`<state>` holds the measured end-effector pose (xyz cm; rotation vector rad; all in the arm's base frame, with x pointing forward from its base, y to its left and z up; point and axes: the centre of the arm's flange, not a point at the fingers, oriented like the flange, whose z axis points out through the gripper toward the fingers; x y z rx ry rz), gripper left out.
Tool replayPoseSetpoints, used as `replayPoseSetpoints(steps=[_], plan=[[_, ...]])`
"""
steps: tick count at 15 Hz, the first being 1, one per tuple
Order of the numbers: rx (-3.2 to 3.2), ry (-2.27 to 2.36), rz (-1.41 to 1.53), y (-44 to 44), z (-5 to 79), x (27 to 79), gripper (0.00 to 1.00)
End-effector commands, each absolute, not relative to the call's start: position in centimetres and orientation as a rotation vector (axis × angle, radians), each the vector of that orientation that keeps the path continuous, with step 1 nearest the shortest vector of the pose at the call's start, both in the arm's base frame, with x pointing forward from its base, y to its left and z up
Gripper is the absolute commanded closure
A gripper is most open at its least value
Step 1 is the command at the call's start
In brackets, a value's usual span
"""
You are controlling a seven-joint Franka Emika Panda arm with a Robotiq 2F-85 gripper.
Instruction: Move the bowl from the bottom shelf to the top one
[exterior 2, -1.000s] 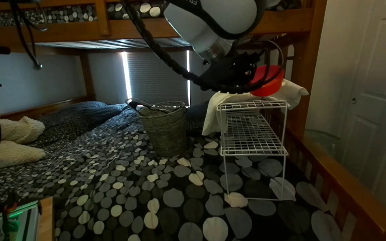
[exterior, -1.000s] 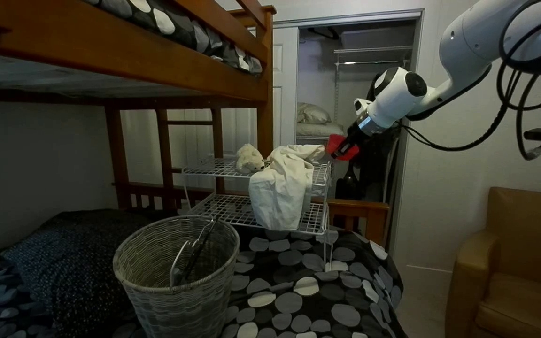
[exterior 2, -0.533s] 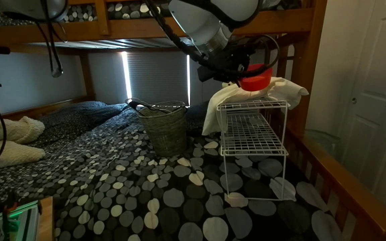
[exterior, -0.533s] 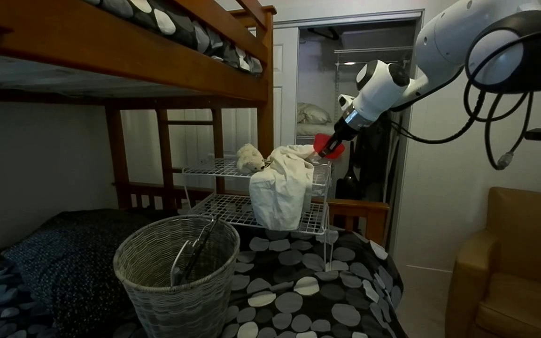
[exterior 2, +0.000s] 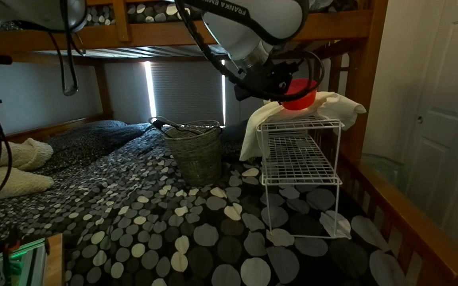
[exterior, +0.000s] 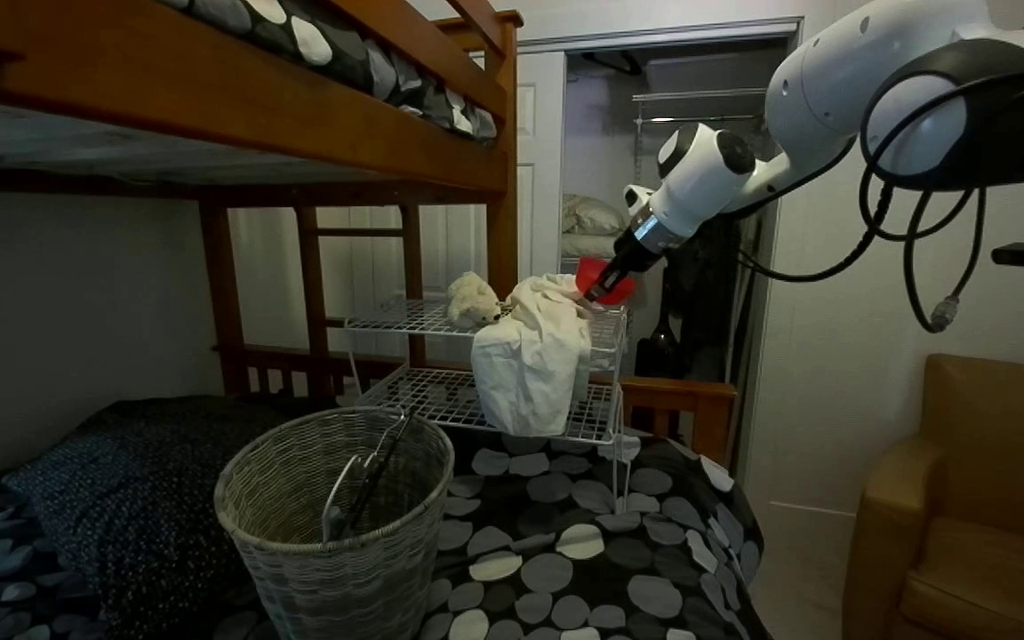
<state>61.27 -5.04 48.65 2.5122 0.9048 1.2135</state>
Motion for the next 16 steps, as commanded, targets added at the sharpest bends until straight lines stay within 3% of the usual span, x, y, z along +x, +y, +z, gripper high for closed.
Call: replayPoseSetpoints(steps=[1,8,10,16], plan=[[2.506,0.888,1.279,-4.3,47.3,63.8,0.98],[2.45,0.709,1.163,-6.1,44.4,65.8,0.99],[2.471,0.714,1.128,-6.4,43.9,65.9,0.69],[2.465,0.755,1.172,-5.2,46.2,64.6,0.25]])
